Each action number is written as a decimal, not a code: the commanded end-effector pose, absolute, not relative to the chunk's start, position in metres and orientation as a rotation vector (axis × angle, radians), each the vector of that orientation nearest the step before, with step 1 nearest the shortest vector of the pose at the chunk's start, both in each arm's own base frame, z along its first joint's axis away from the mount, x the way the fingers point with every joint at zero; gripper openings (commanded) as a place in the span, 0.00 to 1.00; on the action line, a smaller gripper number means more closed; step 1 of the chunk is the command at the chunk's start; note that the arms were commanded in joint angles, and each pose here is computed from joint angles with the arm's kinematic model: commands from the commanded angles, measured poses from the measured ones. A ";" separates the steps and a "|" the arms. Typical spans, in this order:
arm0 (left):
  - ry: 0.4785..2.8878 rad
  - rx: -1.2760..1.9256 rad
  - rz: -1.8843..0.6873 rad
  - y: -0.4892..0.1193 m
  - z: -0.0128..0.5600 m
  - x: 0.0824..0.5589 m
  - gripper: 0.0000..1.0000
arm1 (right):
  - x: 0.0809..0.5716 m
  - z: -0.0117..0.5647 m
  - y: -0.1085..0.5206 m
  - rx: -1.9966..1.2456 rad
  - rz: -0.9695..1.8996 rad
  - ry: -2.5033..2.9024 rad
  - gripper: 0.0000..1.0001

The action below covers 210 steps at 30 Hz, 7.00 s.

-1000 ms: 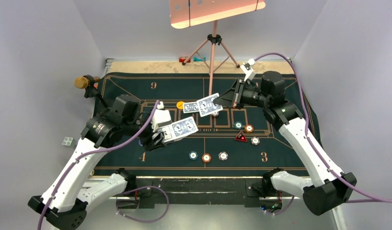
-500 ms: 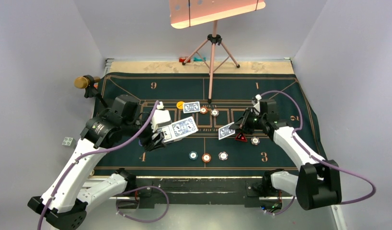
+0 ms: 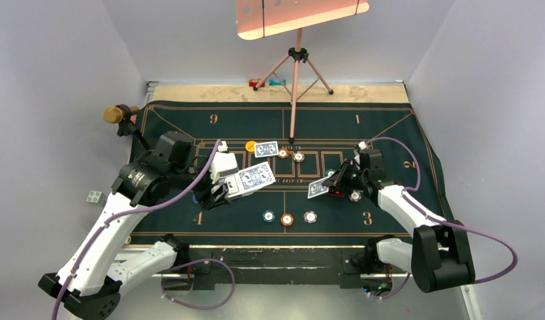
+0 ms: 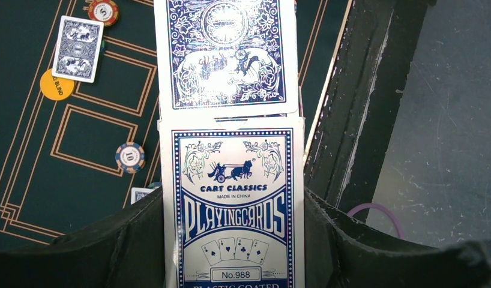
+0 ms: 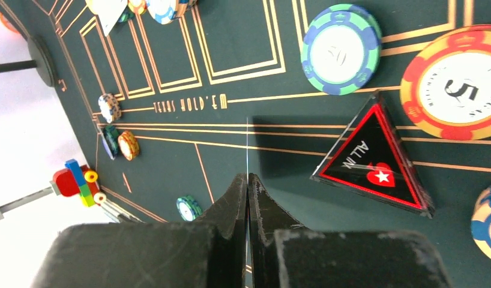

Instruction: Distribute texas hold em gaming equipment

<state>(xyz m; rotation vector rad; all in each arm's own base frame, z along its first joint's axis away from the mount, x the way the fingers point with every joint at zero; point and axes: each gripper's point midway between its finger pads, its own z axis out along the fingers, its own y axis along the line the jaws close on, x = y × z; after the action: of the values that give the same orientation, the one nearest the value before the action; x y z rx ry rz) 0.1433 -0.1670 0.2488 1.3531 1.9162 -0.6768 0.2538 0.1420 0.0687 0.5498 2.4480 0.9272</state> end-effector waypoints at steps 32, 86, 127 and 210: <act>1.829 1.351 -0.683 -0.174 0.269 0.149 0.00 | 0.252 0.289 0.208 0.002 1.154 2.141 0.90; 1.816 1.340 -0.676 -0.173 0.275 0.148 0.00 | 0.190 0.266 0.347 -0.487 1.408 2.324 0.65; 1.809 1.320 -0.687 -0.175 0.276 0.149 0.00 | 0.208 0.305 0.312 -0.459 1.198 2.223 0.56; 1.804 1.253 -0.755 -0.182 0.286 0.148 0.00 | 0.170 0.303 0.300 -0.453 1.337 2.307 0.56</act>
<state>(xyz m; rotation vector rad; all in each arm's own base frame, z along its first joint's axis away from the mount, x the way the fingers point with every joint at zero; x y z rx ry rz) 0.1457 -0.1732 0.2635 1.2947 1.8880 -0.7063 0.1726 0.3017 0.2850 -0.4201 2.3499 1.3204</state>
